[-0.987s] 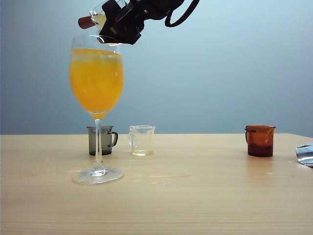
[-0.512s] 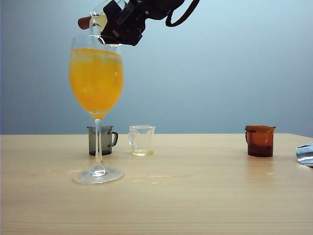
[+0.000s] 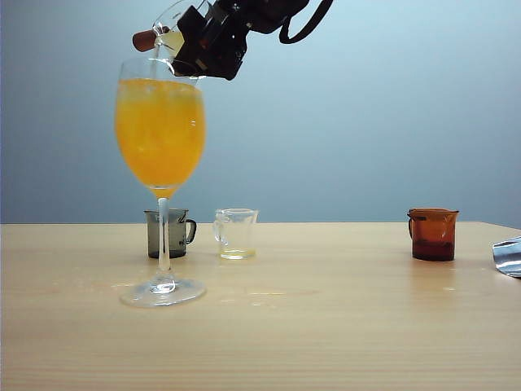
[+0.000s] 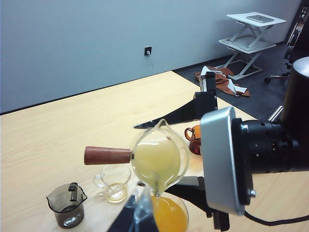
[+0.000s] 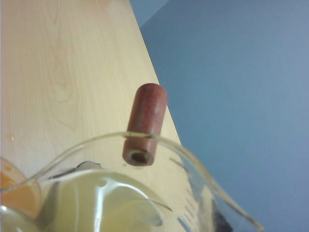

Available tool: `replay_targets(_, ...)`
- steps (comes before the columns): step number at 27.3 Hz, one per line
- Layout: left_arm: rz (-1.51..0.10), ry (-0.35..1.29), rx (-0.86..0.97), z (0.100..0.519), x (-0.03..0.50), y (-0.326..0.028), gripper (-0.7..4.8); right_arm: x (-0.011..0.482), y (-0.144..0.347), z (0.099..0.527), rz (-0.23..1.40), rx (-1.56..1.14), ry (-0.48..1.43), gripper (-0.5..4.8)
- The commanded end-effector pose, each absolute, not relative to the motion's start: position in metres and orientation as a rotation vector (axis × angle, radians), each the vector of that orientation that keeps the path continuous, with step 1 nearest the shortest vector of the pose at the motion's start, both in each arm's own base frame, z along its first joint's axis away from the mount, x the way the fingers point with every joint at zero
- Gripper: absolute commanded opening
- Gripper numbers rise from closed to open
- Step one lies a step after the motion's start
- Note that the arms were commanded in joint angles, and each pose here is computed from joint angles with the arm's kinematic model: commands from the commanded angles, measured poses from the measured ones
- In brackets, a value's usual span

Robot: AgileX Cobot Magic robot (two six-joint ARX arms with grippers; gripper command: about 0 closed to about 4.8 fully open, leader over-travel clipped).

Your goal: Pick up the third measuring cup from the left, pour the pineapple juice inside into the goblet, and finally put the measuring cup back in its original place.

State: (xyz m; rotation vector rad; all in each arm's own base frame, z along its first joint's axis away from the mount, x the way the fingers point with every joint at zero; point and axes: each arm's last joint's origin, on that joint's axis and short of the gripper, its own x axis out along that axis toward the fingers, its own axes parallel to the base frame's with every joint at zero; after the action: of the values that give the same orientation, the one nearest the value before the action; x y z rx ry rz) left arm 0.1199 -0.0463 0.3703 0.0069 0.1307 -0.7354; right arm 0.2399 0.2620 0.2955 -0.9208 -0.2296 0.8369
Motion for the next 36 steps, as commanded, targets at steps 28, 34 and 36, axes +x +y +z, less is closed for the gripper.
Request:
replay_targets(28,-0.742,0.117,0.005,0.373,0.1187,-0.0461,-0.05,0.2395,0.2617,0.3029,0.812,-0.945,-0.288,0.93)
replay_targets(34,-0.742,0.117,0.005,0.373,0.1187,-0.0461,-0.05,0.2399,0.2613,0.3029,0.793,-0.969,-0.289,0.93)
replay_targets(36,-0.742,0.117,0.005,0.373,0.1187,-0.0461,-0.05,0.2399,0.2613,0.3029,0.793,-0.97,-0.289,0.93)
